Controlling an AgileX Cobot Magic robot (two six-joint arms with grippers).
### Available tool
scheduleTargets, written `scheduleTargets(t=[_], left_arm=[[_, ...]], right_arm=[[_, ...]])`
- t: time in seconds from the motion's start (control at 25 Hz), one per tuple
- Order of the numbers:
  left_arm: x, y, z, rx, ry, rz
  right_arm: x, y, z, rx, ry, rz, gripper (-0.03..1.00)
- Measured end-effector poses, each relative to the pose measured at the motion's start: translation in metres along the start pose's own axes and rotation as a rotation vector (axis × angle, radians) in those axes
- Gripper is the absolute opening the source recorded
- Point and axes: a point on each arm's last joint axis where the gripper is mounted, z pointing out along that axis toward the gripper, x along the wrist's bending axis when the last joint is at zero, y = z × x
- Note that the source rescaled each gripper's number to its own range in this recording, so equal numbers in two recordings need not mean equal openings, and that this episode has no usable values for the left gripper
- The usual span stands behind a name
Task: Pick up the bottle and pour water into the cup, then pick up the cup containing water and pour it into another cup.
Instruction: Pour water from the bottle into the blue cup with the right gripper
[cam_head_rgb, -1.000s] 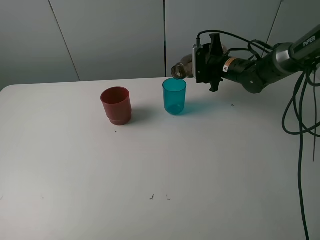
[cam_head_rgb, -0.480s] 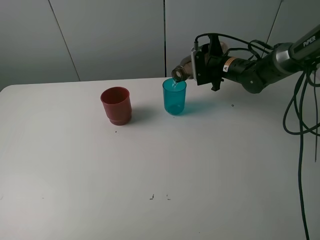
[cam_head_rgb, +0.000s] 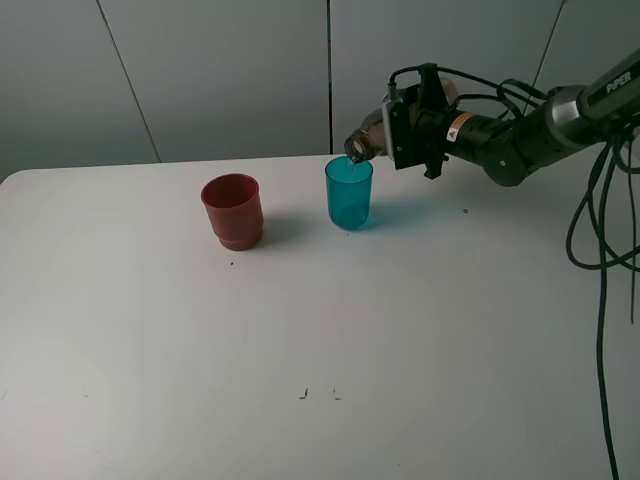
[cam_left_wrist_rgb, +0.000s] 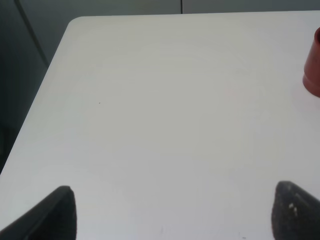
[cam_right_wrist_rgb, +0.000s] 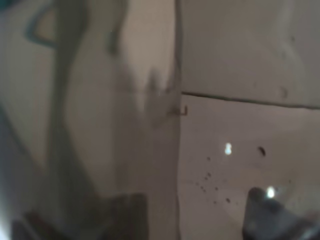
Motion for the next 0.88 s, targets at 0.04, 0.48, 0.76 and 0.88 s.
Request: scheduleTargets(t=[0.04, 0.48, 0.76, 0.88], left_arm=[[0.0000, 0.0000, 0.0000, 0.000, 0.000, 0.000], [0.0000, 0.0000, 0.0000, 0.000, 0.000, 0.000], [0.0000, 0.0000, 0.0000, 0.000, 0.000, 0.000], [0.0000, 0.0000, 0.0000, 0.000, 0.000, 0.000]], right_arm=[[-0.0005, -0.0002, 0.0002, 0.002, -0.002, 0.001, 0.00], [-0.0105, -0.0031, 0.0048, 0.010, -0.038, -0.035, 0.00], [-0.0105, -0.0031, 0.0048, 0.010, -0.038, -0.073, 0.00], [-0.0105, -0.0031, 0.0048, 0.011, -0.038, -0.086, 0.00]])
